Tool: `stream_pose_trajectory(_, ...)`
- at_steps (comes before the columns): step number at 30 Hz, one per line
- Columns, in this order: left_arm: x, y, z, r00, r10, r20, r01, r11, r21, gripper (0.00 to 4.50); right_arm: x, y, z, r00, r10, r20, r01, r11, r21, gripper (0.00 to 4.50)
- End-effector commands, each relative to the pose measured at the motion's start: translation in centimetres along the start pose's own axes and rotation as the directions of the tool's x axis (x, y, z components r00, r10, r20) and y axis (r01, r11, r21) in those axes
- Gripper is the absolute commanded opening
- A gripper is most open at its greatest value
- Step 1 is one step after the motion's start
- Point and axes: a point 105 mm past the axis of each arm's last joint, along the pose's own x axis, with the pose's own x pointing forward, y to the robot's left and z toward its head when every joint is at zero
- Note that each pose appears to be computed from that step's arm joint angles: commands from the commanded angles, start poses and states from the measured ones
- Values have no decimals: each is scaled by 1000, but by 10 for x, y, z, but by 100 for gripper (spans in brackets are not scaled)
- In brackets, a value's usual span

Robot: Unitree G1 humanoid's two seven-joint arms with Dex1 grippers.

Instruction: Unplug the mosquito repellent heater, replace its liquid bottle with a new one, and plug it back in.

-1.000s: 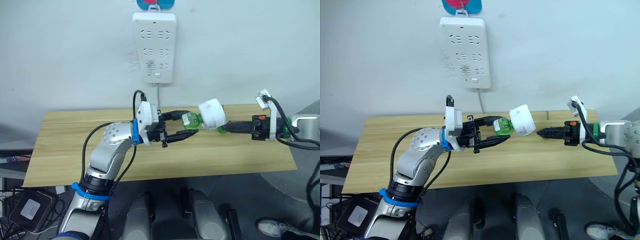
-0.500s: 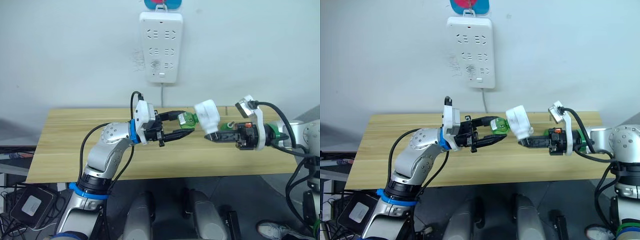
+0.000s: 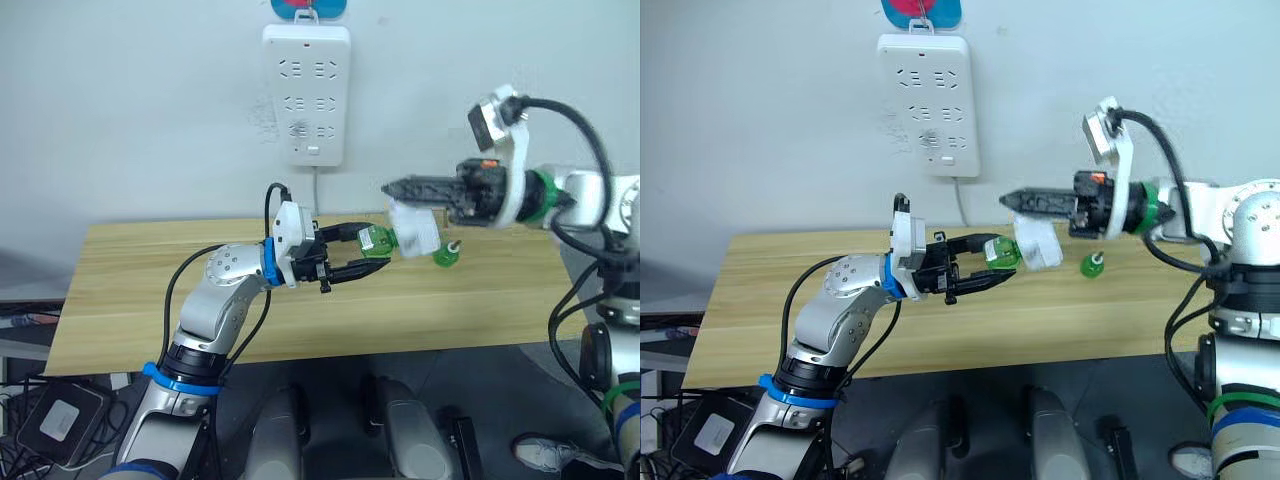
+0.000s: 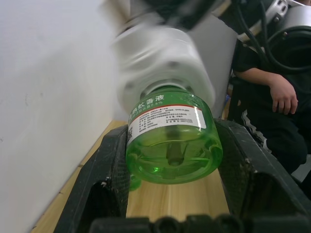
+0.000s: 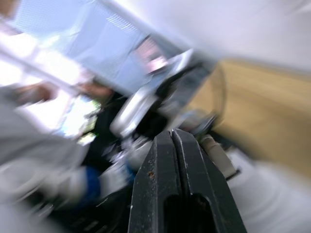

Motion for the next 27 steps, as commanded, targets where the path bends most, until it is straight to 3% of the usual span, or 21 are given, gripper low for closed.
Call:
stream_pose_trajectory(1, 3, -6, 11, 999, -21, 35, 20, 999, 28, 225, 0, -24, 10, 990, -130, 45, 134, 987, -90, 3)
stream_pose_trajectory(5, 1, -9, 12, 999, -26, 35, 25, 999, 28, 225, -4, -24, 12, 995, -97, 35, 100, 989, -111, 3)
stream_pose_trajectory(9, 1, -11, 13, 999, -25, 36, 24, 999, 28, 225, -6, -26, -5, 997, -66, -33, 61, 992, -112, 3)
stream_pose_trajectory(14, 4, -5, 22, 998, 7, 70, -8, 1000, 6, 225, -18, -38, -59, 983, -72, -166, 65, 997, -44, 3)
stream_pose_trajectory(19, 2, -1, 26, 996, 38, 75, -37, 999, -6, 225, -27, -29, -90, 976, -30, -214, 39, 999, 38, 3)
stream_pose_trajectory(27, -2, -5, 14, 999, 26, 24, -26, 1000, -8, 225, -31, 6, -81, 980, 126, -155, -106, 986, 132, 3)
